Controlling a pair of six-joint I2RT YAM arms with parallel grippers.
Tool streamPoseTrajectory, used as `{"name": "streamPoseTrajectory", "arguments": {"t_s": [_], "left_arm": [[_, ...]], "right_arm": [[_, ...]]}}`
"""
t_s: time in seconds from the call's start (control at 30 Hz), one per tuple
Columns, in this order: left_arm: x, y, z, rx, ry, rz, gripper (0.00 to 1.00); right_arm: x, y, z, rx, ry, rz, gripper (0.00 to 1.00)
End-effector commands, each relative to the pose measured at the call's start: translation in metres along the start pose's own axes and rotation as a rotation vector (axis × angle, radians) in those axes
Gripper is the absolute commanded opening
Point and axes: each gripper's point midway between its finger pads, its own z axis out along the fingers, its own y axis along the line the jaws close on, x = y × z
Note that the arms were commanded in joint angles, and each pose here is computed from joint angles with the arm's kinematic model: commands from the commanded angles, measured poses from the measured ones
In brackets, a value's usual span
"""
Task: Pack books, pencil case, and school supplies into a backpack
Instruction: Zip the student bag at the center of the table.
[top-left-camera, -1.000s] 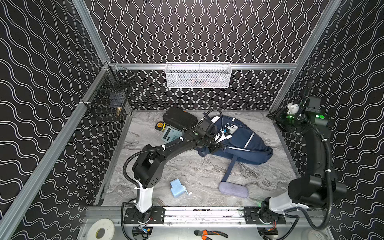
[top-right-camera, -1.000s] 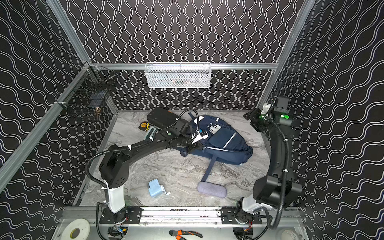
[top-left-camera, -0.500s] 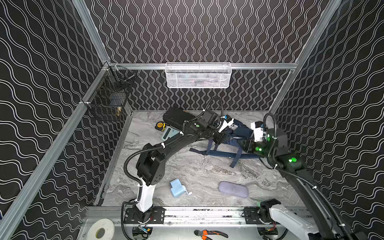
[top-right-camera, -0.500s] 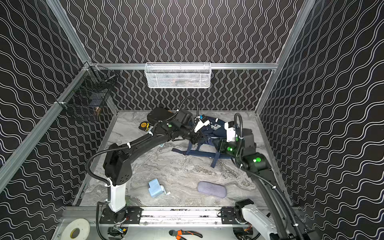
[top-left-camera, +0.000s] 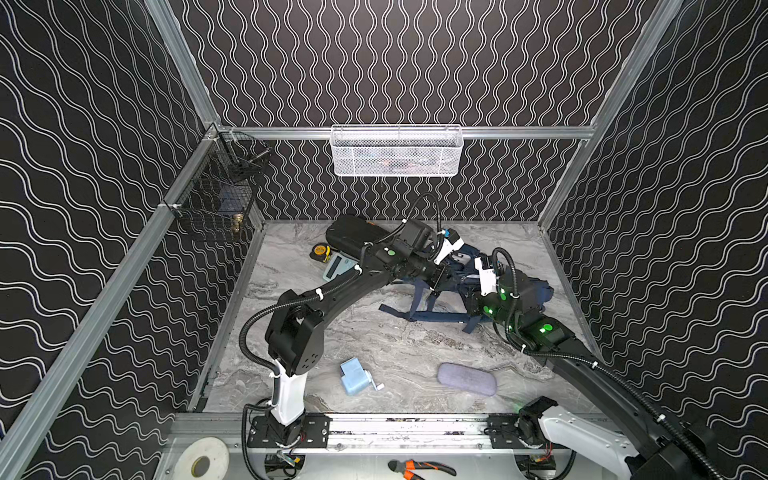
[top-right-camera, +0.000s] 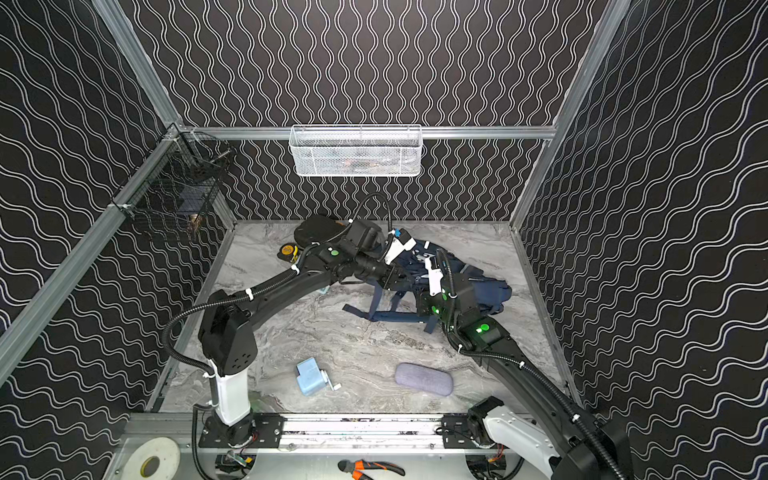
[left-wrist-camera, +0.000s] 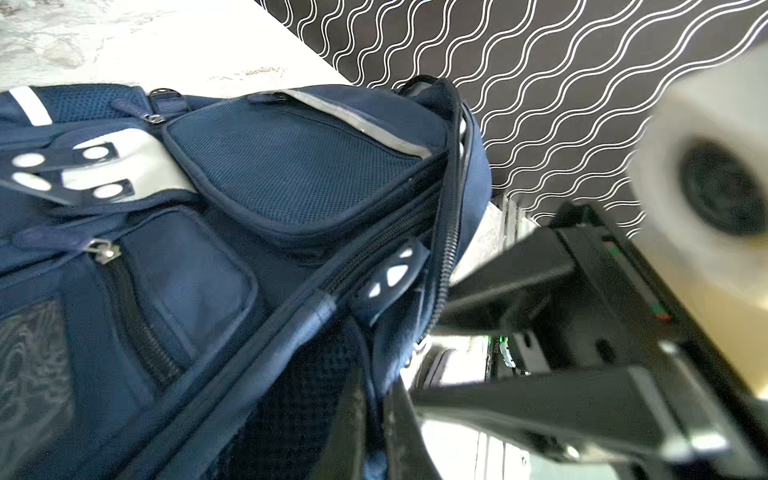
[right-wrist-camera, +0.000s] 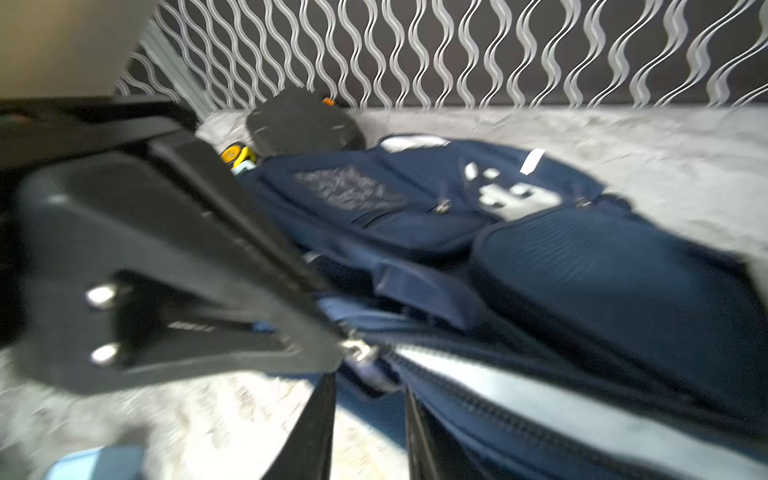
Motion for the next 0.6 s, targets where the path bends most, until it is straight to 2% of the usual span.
{"name": "streamPoseTrajectory", "arguments": {"t_s": [0.0, 0.13, 0.23, 0.33, 0.47, 0.57], "left_arm": [[-0.016, -0.023, -0.005, 0.110, -0.050, 0.053, 0.00], [-0.013, -0.029, -0.003, 0.167, -0.034, 0.038, 0.00], [-0.009, -0.031, -0.002, 0.187, -0.028, 0.041, 0.00], [-0.003, -0.029, -0.001, 0.182, -0.015, 0.039, 0.00], [0.004, -0.026, 0.000, 0.170, -0.004, 0.040, 0.00], [0.006, -0.020, 0.002, 0.146, -0.002, 0.044, 0.00]], "right_arm": [[-0.016, -0.011, 0.002, 0.063, -0.104, -0.082, 0.34], [-0.011, -0.003, 0.008, 0.014, -0.093, -0.106, 0.36], [-0.011, -0.005, 0.010, 0.029, -0.097, -0.097, 0.33], [-0.015, -0.005, 0.010, 0.033, -0.102, -0.103, 0.26], [-0.022, -0.004, 0.005, 0.028, -0.116, -0.077, 0.00], [-0.020, -0.004, 0.002, 0.025, -0.108, -0.056, 0.00]]}}
